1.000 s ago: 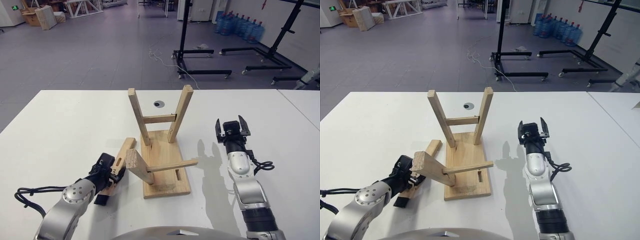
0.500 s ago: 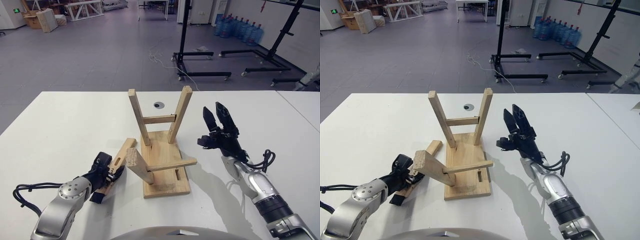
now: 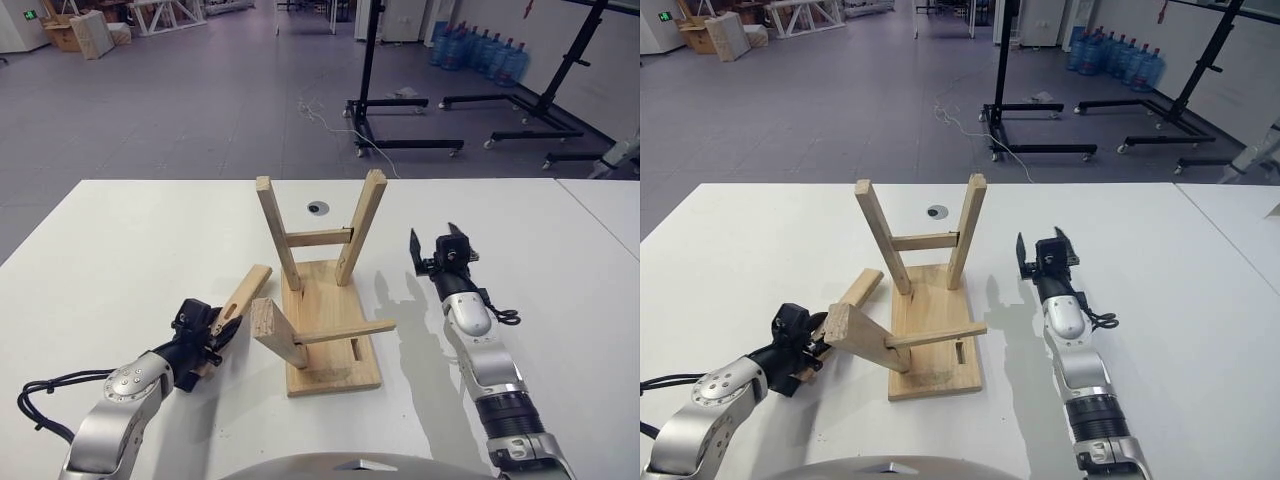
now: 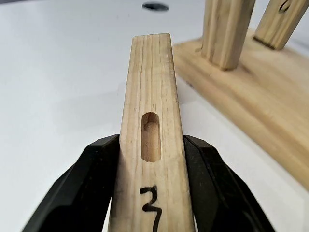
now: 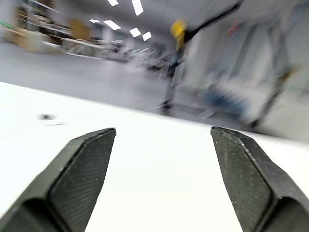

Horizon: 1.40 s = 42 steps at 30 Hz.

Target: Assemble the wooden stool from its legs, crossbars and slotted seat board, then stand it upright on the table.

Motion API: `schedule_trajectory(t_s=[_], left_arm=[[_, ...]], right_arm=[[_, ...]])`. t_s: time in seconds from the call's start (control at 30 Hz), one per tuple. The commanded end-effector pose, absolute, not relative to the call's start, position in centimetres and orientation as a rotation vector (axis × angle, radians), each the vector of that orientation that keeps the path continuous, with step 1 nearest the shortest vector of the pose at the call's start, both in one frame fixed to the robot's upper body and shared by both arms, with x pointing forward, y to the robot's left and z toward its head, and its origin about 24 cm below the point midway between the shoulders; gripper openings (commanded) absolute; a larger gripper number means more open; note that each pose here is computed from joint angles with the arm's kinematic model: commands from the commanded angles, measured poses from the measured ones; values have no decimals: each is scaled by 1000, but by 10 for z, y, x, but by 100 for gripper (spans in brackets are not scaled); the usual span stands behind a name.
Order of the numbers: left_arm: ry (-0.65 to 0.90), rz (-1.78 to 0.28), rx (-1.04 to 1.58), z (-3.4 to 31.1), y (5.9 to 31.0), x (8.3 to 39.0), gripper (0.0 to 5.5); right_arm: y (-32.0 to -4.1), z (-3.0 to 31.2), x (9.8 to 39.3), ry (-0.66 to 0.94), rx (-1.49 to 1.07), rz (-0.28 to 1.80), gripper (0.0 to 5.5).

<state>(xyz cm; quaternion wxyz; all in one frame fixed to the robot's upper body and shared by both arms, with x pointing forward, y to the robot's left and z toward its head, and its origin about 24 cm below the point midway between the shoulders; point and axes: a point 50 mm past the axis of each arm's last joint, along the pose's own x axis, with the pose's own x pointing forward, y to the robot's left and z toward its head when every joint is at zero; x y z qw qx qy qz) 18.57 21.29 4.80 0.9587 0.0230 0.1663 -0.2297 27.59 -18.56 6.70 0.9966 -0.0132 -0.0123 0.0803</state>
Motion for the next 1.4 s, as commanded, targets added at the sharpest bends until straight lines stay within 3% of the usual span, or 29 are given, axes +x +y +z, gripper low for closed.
schedule_trajectory(t_s=[0.03,0.17,0.37,0.53,0.7,0.87,1.03,1.23,1.4], left_arm=[[112,-460,-34,81,234,186,204],[-84,-564,-86,125,234,190,204],[-299,-893,-256,183,204,180,204],[-116,-1171,-307,173,186,178,204],[20,-1264,-353,157,185,204,204],[18,-1307,-381,157,183,226,204],[61,-1389,-354,155,172,228,204],[4,-1414,-319,161,162,227,204],[-27,-1392,-347,164,164,229,204]], right_arm=[[-188,83,270,-11,250,328,361],[-181,102,259,-47,447,589,361],[-159,127,238,-23,623,972,361],[-135,152,246,-91,712,1157,361],[-115,160,254,-107,758,1292,361],[-112,153,252,-65,834,1375,361],[-101,154,254,-54,910,1422,361],[-85,156,251,-17,944,1505,361],[-89,157,249,-9,962,1530,271]])
